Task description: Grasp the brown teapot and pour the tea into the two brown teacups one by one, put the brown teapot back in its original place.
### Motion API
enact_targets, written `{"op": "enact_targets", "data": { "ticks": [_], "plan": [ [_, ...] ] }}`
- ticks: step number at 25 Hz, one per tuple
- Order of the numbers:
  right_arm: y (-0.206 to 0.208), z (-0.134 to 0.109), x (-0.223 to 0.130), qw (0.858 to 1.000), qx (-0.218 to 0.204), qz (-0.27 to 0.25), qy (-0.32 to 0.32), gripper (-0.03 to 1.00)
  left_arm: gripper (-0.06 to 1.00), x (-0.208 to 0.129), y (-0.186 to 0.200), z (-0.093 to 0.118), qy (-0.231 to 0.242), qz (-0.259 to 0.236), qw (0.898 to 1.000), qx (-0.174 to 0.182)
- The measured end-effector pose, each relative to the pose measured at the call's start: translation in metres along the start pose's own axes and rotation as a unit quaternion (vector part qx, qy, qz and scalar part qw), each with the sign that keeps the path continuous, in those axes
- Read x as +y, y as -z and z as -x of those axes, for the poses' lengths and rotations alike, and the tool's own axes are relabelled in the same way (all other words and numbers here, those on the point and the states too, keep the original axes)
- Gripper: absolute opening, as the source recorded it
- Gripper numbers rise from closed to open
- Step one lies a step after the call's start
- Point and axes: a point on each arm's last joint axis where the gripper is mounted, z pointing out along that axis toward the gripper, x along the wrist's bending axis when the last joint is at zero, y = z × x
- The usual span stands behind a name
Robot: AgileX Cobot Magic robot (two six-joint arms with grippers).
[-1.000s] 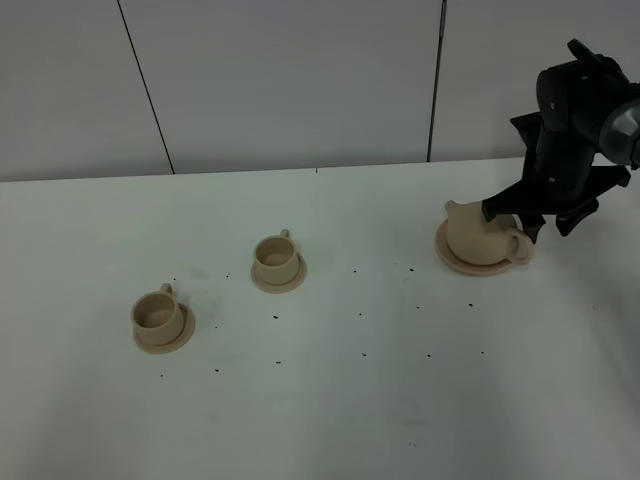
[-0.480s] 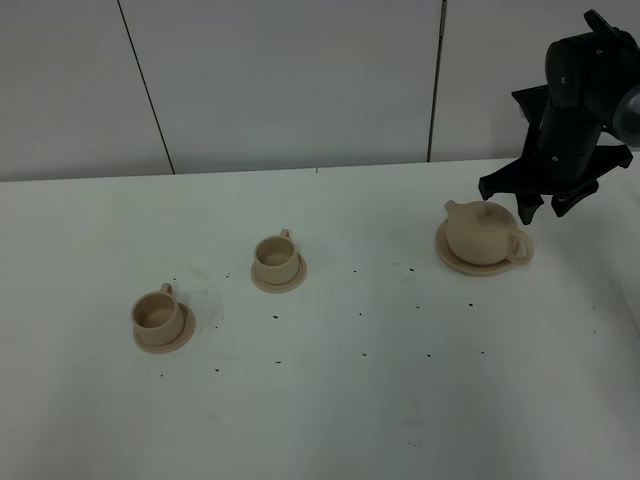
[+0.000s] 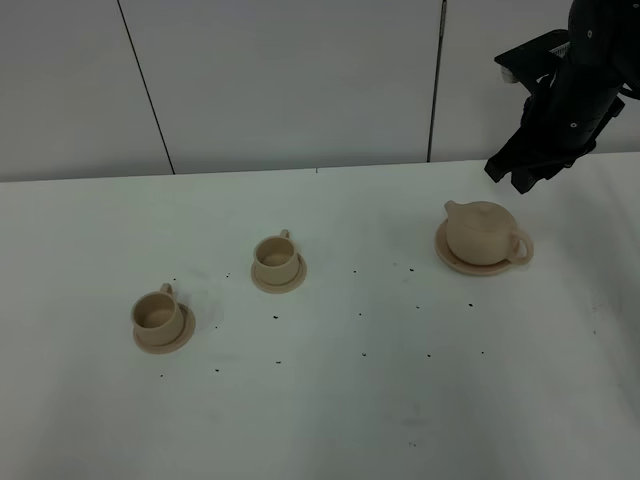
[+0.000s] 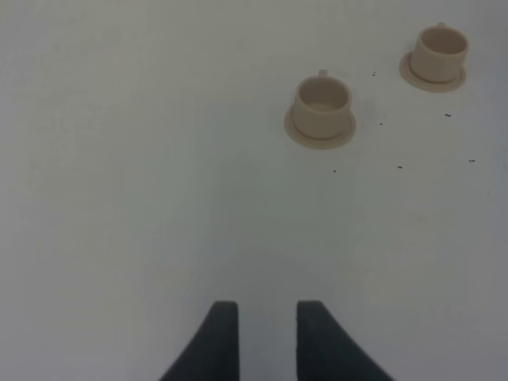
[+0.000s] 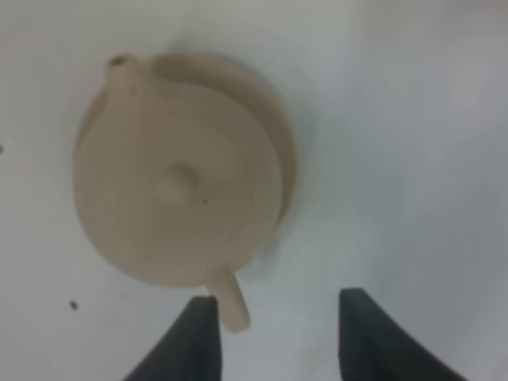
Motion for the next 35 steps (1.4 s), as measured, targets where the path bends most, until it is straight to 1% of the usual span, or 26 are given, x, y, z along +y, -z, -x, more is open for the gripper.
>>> {"op": "enact_targets", "data": {
  "ticks": [3, 6, 9, 14, 19, 24, 35],
  "plan": [
    [0.000, -0.002, 0.001, 0.999, 0.010, 0.004, 0.039, 0.34, 0.25, 0.000, 0.000, 0.000, 0.000, 0.000, 1.000, 0.000],
    [0.000, -0.005, 0.002, 0.998, 0.025, 0.013, 0.059, 0.34, 0.25, 0.000, 0.000, 0.000, 0.000, 0.000, 1.000, 0.000],
    [0.000, -0.005, 0.002, 0.998, 0.028, 0.013, 0.063, 0.34, 0.25, 0.000, 0.000, 0.000, 0.000, 0.000, 1.000, 0.000],
    [-0.007, -0.003, 0.000, 0.998, 0.019, 0.000, 0.063, 0.34, 0.25, 0.000, 0.000, 0.000, 0.000, 0.000, 1.000, 0.000],
    [-0.027, -0.005, -0.006, 0.997, 0.032, -0.024, 0.060, 0.34, 0.25, 0.000, 0.000, 0.000, 0.000, 0.000, 1.000, 0.000],
    [-0.045, -0.009, -0.018, 0.995, 0.048, -0.058, 0.065, 0.39, 0.25, 0.000, 0.000, 0.000, 0.000, 0.000, 1.000, 0.000],
    [-0.048, -0.010, -0.020, 0.991, 0.054, -0.058, 0.110, 0.40, 0.25, 0.000, 0.000, 0.000, 0.000, 0.000, 1.000, 0.000]
  ]
}}
